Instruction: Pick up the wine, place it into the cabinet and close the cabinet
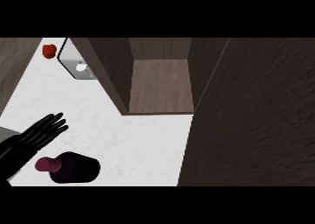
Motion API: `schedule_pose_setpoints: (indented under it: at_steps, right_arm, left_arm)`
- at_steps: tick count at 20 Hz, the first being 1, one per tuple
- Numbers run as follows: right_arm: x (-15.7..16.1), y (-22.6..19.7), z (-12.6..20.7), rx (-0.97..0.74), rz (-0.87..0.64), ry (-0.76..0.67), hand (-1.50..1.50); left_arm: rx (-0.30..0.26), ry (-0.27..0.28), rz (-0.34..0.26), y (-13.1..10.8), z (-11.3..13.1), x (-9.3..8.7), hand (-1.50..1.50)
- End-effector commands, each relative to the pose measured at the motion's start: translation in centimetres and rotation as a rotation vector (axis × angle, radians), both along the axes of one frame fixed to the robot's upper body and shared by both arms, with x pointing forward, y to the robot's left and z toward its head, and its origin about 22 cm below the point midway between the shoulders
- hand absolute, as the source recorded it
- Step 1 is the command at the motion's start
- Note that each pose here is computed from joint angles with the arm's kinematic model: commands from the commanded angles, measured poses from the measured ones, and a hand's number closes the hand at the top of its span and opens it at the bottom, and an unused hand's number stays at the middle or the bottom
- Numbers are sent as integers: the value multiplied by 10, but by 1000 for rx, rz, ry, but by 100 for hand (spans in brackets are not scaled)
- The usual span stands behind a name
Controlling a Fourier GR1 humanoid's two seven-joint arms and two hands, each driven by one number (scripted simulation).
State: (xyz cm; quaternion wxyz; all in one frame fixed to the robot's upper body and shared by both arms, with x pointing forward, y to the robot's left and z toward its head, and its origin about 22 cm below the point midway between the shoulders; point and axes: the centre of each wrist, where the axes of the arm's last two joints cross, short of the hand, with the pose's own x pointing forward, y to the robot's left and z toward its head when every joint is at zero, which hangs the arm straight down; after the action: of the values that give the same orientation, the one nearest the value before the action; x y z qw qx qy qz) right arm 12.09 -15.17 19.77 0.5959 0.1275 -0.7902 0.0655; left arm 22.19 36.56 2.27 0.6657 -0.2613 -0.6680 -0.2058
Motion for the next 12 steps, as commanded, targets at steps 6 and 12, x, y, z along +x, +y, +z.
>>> schedule_pose_setpoints:
  at_steps: [6,12]
  right_arm:
    - [-32,-8,14,27,-77,-102,-150]
    - [-30,-18,22,15,-56,-109,-150]
  left_arm:
    - [17,22,-5,-10,-38,1,-150]
    - [44,19,32,1,-65,12,-150]
